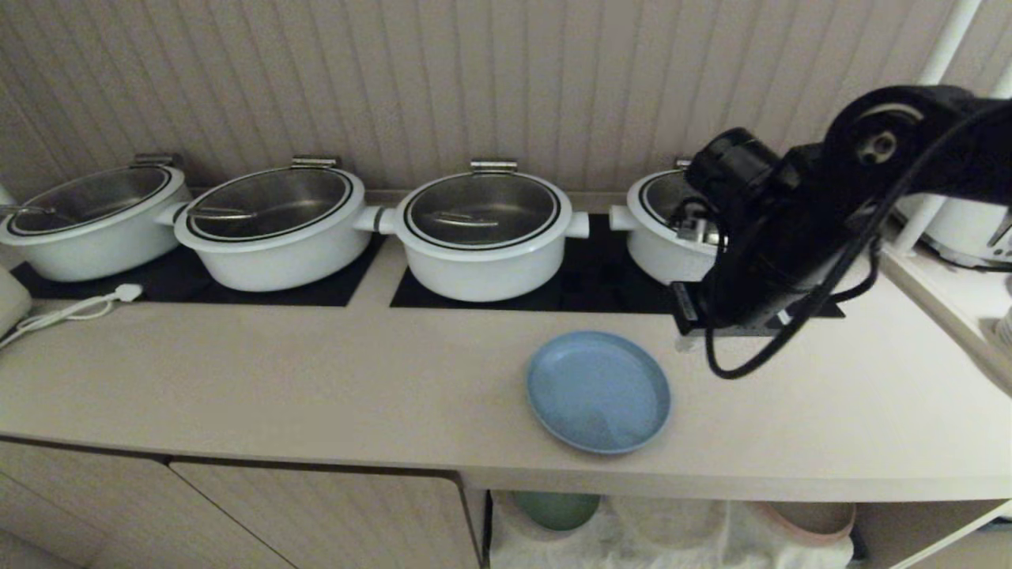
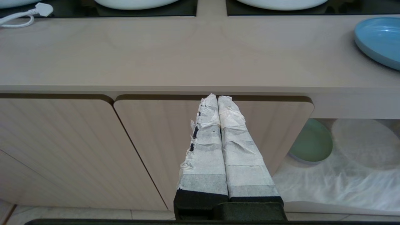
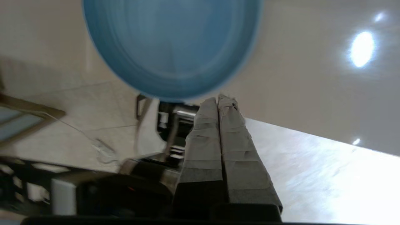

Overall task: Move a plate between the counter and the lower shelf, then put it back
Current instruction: Pick up the plate

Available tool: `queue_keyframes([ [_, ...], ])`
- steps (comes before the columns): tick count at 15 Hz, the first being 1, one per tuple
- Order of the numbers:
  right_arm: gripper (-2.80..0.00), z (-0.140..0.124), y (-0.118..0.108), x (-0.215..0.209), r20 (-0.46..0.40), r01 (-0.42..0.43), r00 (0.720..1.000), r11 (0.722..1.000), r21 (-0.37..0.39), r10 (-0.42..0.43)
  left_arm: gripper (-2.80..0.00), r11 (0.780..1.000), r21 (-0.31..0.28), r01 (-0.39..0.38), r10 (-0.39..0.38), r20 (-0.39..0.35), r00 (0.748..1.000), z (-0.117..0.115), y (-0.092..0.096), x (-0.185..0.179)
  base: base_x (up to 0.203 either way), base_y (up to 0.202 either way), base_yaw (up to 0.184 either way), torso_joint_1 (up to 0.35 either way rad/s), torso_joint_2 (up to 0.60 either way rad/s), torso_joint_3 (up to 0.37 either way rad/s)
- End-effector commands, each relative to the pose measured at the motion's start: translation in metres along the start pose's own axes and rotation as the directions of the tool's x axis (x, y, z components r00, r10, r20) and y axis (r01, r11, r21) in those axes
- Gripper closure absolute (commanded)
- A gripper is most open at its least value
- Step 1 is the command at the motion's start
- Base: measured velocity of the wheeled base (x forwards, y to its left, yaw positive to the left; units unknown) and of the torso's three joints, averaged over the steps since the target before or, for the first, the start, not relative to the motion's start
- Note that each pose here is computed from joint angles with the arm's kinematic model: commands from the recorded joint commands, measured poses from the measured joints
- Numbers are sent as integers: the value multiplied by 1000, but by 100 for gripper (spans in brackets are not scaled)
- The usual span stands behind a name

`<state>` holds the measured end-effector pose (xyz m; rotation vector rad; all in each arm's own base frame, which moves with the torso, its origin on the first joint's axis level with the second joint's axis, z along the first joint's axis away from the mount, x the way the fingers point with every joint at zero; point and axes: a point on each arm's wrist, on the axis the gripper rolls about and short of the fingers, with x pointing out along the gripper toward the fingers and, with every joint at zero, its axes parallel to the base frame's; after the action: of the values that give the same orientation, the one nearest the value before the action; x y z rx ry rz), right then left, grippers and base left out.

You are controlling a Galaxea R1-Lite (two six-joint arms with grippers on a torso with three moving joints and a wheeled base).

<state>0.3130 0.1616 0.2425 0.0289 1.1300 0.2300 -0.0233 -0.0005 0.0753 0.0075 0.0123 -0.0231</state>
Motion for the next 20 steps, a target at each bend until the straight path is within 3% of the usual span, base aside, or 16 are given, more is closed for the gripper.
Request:
queue_keyframes([
  [1, 0, 5, 6, 39, -81, 28, 996, 999, 32, -25, 0, 1000, 0, 0, 0, 0, 1000, 0, 0, 0, 0, 0, 0, 0, 0, 0],
  [4, 0, 6, 6, 66, -112, 118, 988, 985, 128, -103, 0, 1000, 0, 0, 0, 0, 1000, 0, 0, 0, 0, 0, 0, 0, 0, 0],
  [11, 0, 9, 0, 79, -126, 139, 985, 980, 144, -121, 0, 1000, 0, 0, 0, 0, 1000, 0, 0, 0, 0, 0, 0, 0, 0, 0],
  [13, -280, 11, -5, 78, -124, 142, 985, 978, 155, -124, 0, 1000, 0, 0, 0, 0, 1000, 0, 0, 0, 0, 0, 0, 0, 0, 0],
  [20, -280, 18, -8, 80, -73, 118, 992, 979, 169, -107, 0, 1000, 0, 0, 0, 0, 1000, 0, 0, 0, 0, 0, 0, 0, 0, 0],
])
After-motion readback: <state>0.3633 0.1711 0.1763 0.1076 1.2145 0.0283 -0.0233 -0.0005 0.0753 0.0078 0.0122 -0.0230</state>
